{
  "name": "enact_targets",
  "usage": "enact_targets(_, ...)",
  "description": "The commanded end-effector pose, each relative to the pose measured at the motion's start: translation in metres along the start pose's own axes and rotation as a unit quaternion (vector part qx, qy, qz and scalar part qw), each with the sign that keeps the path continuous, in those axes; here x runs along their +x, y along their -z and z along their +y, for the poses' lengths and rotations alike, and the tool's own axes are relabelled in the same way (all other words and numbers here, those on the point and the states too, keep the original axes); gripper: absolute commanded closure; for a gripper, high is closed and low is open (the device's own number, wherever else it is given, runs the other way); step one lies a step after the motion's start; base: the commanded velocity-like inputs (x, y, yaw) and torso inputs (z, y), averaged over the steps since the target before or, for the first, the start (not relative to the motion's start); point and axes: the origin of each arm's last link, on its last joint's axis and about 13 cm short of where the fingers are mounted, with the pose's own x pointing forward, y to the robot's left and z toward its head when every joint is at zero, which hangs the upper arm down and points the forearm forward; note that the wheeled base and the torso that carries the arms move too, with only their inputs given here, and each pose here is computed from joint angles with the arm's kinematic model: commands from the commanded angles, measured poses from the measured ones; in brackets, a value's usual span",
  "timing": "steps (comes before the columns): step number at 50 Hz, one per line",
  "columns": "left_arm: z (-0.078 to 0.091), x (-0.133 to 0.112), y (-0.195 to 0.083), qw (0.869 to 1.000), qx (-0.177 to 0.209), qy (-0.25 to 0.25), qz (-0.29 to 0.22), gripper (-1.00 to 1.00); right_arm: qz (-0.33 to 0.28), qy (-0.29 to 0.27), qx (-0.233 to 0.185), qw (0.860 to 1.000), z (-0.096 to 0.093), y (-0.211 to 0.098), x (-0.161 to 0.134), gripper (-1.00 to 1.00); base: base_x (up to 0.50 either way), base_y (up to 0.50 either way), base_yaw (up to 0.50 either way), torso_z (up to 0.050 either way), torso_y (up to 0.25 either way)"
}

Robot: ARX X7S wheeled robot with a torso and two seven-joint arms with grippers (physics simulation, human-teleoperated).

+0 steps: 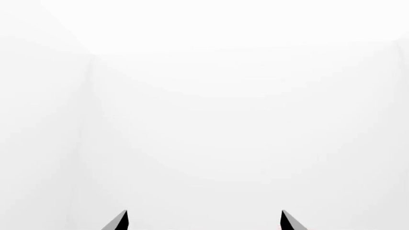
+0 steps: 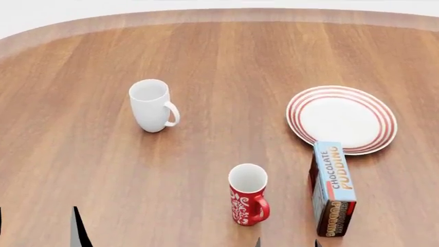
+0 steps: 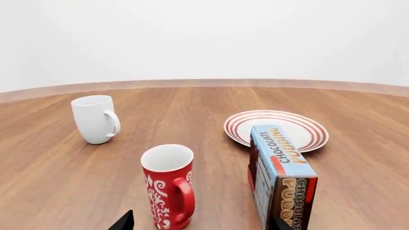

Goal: Pick up the red mug and put it on the plate

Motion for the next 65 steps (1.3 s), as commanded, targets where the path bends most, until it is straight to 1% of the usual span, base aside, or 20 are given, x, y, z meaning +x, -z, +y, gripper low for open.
enact_targets(1, 0.0, 0.0, 0.0, 1.0, 0.0, 0.0, 0.0, -1.0, 0.0, 0.0, 0.0, 1.0, -0.0002, 0.0003, 0.0001, -1.0, 0.14, 0.0, 0.0, 0.0, 0.0)
enact_targets(65, 0.0, 0.0001, 0.0, 1.0, -0.001, 0.002, -0.002, -1.0, 0.001, 0.0, 0.001, 1.0, 0.0, 0.0002, -0.0005, -1.0, 0.15, 0.0, 0.0, 0.0, 0.0)
